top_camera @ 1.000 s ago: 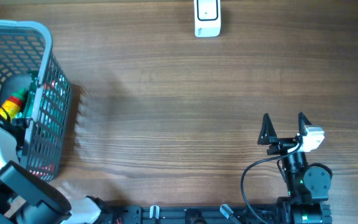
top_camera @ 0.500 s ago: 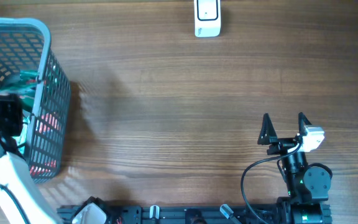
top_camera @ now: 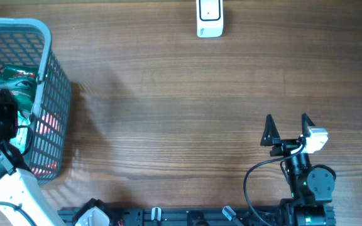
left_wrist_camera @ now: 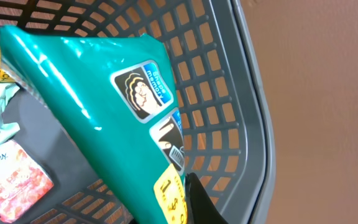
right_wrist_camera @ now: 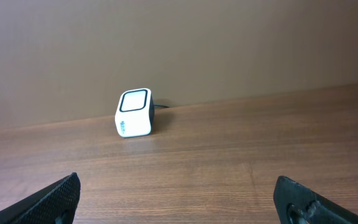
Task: Scan the item barcode
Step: 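Reach into the basket and grasp the green wet-wipes pack with left gripper, then lift the green pack out and place it on the table center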
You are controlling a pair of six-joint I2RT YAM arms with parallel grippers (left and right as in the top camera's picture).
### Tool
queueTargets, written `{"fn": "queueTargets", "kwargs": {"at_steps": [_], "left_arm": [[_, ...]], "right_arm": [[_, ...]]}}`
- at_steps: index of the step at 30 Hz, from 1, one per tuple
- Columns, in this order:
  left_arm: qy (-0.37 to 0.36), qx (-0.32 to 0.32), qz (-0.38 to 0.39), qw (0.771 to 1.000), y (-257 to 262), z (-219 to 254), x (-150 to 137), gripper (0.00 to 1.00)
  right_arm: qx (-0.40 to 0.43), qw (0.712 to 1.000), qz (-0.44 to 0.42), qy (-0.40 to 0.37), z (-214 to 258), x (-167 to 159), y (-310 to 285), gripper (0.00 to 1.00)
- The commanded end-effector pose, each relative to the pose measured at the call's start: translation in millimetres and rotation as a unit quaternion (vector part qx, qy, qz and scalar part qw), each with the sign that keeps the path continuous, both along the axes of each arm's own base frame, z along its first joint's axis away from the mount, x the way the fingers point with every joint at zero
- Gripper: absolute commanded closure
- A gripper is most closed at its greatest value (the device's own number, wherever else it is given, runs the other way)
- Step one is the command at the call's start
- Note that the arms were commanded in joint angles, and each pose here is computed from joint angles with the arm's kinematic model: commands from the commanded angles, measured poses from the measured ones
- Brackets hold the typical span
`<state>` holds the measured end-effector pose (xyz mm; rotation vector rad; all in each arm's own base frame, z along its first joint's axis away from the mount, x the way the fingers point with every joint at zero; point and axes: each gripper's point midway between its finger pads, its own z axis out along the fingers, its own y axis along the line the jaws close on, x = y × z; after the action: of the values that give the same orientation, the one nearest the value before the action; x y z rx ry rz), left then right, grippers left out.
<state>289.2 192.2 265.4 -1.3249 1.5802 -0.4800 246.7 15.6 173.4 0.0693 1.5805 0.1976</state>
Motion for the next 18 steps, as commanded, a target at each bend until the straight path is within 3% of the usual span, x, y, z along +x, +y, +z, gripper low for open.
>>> {"fn": "queueTargets", "kwargs": {"at_steps": [1,8,18], "left_arm": [[-0.008,0.027,-0.022,0.999,-7.8,10.6,-1.0,0.96],[-0.01,0.077,-0.039,0.996,-17.4,25.2,-10.6,0.96],[-0.1,0.172,-0.032,0.98,-33.3,93.5,-26.3,0.96]], "right_arm": [[-0.006,1.0,0.009,-0.004,1.1,-0.5,3.4,0.0],[-0.006,1.0,0.009,-0.004,1.1,-0.5,3.4,0.0],[-0.006,1.0,0.009,-0.004,1.1,-0.5,3.4,0.01]]}}
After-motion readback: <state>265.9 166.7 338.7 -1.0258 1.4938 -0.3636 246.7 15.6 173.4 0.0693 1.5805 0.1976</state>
